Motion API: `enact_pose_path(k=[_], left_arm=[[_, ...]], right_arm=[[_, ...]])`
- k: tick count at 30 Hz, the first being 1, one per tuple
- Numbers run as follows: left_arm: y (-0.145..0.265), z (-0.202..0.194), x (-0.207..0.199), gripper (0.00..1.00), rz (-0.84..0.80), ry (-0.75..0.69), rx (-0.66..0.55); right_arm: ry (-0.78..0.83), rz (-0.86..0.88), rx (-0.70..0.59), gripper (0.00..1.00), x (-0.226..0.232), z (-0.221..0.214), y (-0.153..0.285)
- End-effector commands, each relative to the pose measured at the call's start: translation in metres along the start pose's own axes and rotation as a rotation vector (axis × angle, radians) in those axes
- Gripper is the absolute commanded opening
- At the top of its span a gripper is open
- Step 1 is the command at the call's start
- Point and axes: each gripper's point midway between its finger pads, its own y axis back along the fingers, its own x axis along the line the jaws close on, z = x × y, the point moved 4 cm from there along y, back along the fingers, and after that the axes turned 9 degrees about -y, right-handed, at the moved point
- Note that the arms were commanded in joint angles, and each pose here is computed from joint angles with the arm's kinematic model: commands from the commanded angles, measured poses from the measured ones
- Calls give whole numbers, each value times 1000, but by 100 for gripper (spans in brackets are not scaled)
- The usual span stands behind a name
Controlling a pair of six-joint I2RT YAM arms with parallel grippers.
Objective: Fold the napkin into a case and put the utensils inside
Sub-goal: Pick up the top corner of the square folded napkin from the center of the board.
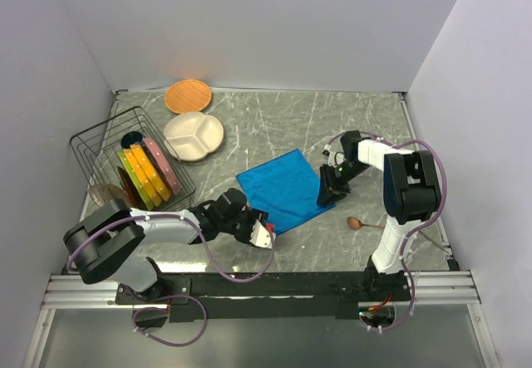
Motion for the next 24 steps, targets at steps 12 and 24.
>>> enact_pose_path(k=[12,24], left_arm=[[-11,3,4,53,192,-118,-29],[3,29,36,43,256,-91,-86]], right_arm=[[16,-15,3,37,1,7,2],[27,-14,2,38,3,7,4]])
